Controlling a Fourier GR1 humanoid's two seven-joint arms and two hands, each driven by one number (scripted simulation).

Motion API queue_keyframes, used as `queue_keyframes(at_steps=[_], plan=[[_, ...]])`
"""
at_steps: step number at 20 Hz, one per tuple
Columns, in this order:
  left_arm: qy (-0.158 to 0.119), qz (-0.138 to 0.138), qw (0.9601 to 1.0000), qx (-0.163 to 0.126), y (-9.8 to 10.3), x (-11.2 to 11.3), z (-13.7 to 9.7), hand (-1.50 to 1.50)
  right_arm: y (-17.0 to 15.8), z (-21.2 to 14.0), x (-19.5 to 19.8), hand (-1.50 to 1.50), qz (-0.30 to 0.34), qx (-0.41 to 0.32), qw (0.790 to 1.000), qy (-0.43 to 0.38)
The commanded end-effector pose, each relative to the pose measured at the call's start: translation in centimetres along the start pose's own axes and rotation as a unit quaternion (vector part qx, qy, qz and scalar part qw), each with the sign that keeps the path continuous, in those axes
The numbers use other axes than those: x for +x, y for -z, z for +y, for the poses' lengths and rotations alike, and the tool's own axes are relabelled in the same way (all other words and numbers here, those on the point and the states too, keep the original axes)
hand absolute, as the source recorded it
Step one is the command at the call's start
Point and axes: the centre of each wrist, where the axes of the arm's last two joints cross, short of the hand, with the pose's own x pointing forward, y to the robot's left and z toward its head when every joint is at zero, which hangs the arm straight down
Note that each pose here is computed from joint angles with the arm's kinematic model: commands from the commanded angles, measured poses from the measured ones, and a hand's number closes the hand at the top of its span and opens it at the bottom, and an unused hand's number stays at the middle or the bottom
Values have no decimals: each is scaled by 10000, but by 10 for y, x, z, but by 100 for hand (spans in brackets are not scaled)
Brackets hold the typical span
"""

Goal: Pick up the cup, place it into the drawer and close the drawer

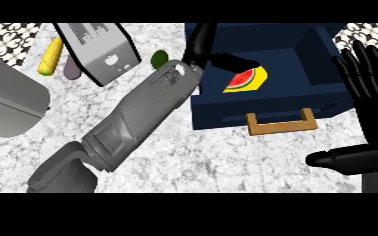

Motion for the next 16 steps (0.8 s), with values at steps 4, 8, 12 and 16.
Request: queue_keyframes(at_steps=[4,8,12,16], plan=[[-579,-522,9969,81,7,24,-5,-150,-10,-15,8,150,-33,483,9985,261],[-632,-522,9962,305,13,32,-2,-150,-22,-8,19,150,58,1079,9924,-589],[-1045,-339,9935,287,15,37,20,-150,-22,19,35,150,321,1137,9887,-921],[-1073,-321,9922,554,17,41,54,-150,-29,1,34,150,518,1227,9787,-1560]])
